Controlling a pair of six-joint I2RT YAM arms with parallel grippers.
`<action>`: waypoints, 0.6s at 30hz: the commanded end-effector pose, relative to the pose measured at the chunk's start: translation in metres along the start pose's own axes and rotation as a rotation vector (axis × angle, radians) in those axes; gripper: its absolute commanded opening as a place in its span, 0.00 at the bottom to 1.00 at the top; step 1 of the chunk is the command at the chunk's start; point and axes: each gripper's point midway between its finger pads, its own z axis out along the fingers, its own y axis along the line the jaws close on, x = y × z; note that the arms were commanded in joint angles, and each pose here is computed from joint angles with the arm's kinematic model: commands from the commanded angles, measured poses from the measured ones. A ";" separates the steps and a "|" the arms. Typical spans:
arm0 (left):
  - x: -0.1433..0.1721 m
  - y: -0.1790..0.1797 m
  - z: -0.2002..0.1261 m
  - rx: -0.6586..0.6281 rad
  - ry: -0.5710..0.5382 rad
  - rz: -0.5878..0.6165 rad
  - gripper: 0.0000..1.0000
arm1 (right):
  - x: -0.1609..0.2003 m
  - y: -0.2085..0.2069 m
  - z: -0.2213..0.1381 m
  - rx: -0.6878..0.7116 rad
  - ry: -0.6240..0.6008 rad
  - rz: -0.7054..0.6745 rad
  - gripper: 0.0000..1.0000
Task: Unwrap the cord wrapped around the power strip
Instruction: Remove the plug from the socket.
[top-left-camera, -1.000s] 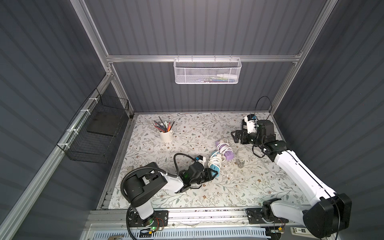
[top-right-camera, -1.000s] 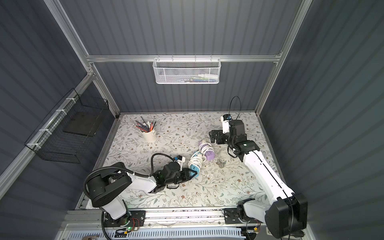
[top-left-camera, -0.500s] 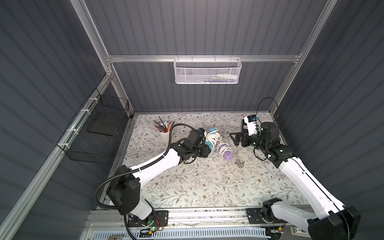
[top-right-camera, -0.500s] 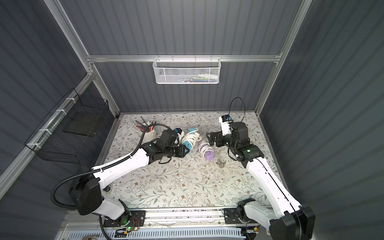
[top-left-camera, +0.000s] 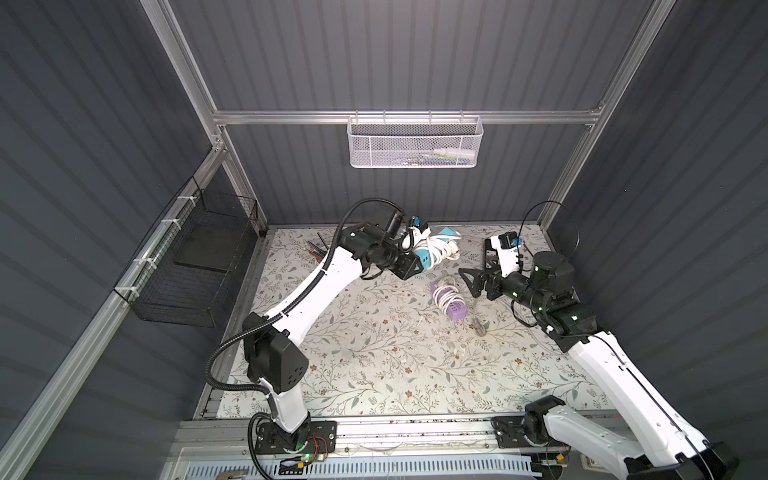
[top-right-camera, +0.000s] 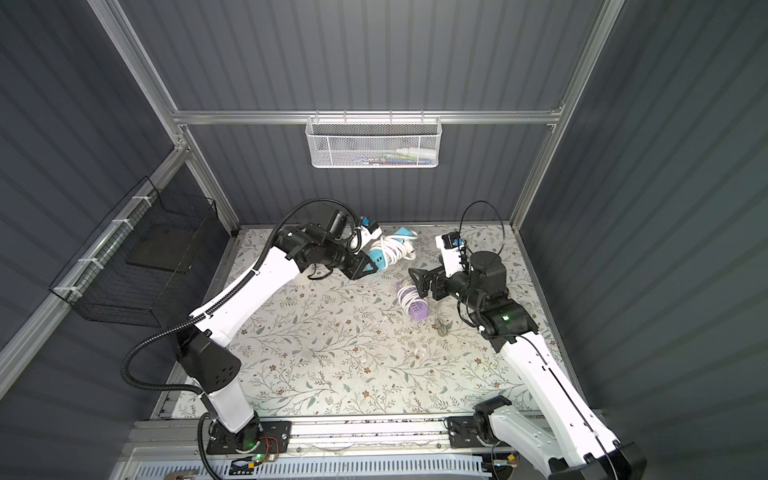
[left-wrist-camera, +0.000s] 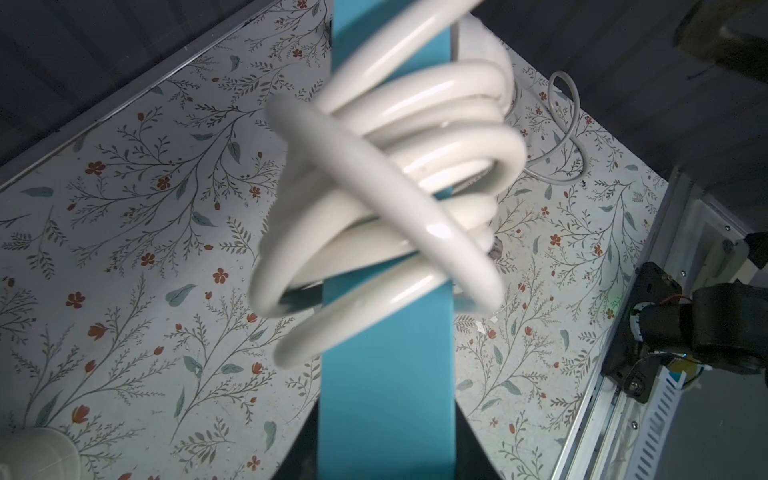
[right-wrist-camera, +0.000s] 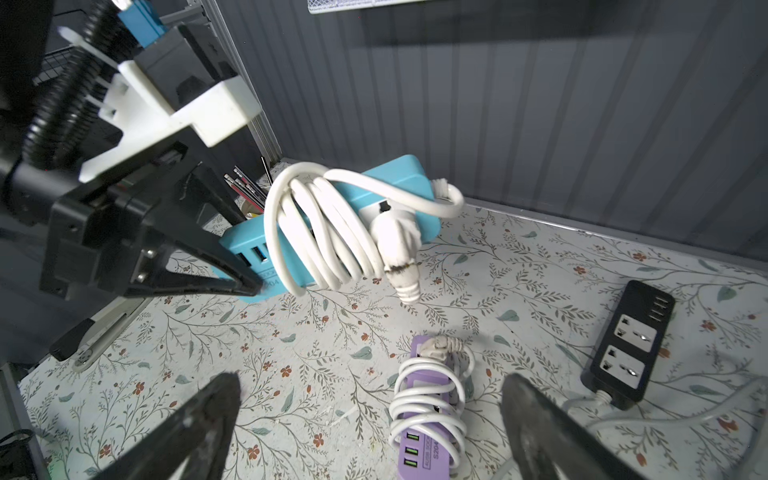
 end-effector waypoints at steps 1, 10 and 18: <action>0.003 0.006 -0.023 0.065 -0.041 0.058 0.00 | -0.005 0.004 -0.001 -0.006 -0.030 -0.054 0.99; -0.001 0.004 -0.048 0.098 -0.144 0.086 0.00 | 0.016 0.010 0.012 0.076 0.009 -0.184 0.99; -0.001 -0.009 -0.058 0.147 -0.176 0.077 0.00 | 0.008 0.019 0.032 0.074 -0.016 -0.253 0.91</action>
